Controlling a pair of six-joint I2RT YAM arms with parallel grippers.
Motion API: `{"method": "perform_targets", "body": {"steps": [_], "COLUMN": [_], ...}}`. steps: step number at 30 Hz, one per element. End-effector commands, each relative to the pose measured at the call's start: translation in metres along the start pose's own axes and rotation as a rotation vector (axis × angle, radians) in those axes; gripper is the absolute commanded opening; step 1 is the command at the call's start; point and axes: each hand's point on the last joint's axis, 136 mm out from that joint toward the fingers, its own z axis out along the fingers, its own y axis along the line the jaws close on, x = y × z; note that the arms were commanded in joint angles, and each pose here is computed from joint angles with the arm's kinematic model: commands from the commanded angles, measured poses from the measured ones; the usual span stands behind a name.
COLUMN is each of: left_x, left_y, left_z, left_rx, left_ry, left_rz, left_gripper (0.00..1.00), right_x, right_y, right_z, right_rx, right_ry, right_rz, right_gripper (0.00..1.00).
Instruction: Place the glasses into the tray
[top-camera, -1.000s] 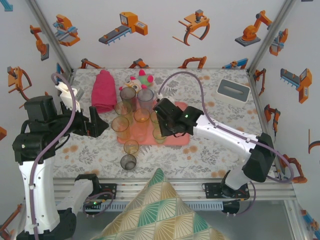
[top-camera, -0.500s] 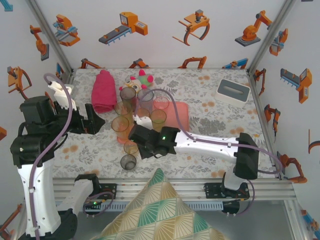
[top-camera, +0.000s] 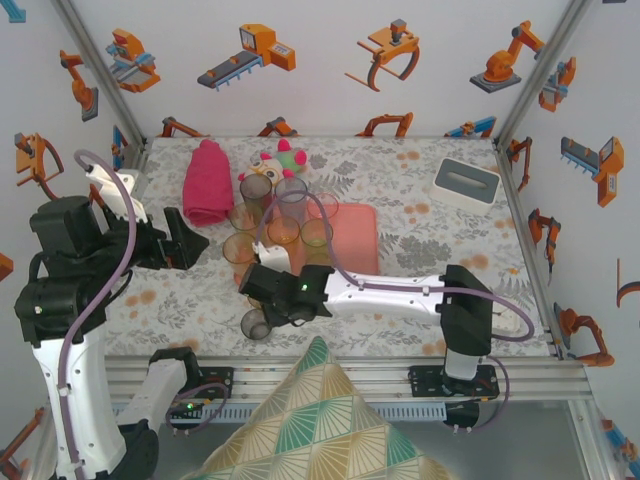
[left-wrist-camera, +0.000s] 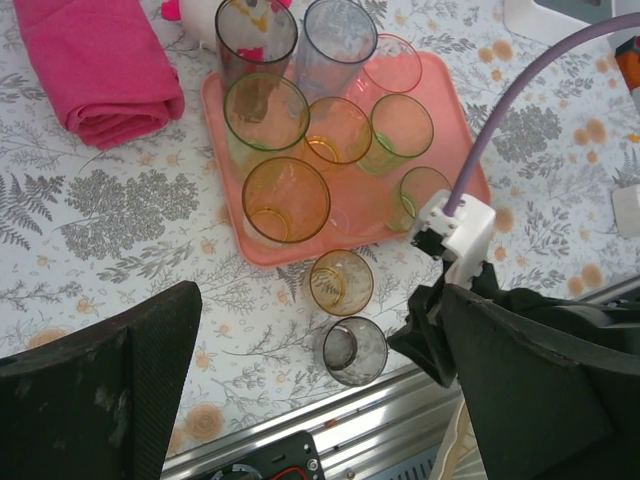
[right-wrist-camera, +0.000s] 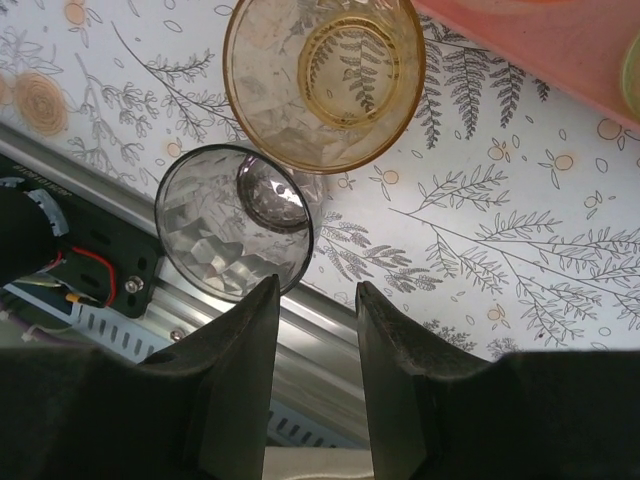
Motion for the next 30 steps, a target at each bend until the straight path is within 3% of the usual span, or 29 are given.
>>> {"method": "perform_targets", "body": {"steps": [1,30], "left_x": [-0.006,-0.006], "left_y": [-0.007,-0.009], "left_z": [-0.003,-0.006], "left_rx": [0.032,0.042], "left_ry": [-0.029,-0.032], "left_rz": [-0.001,0.008], "left_gripper": [0.97,0.97], "right_x": [-0.004,0.009], "right_y": [0.011,0.01], "right_z": [0.005,0.038], "right_rx": [-0.009,0.05], "right_ry": [-0.01,0.047], "right_rz": [0.016,-0.018], "right_gripper": [0.38,0.35]}}
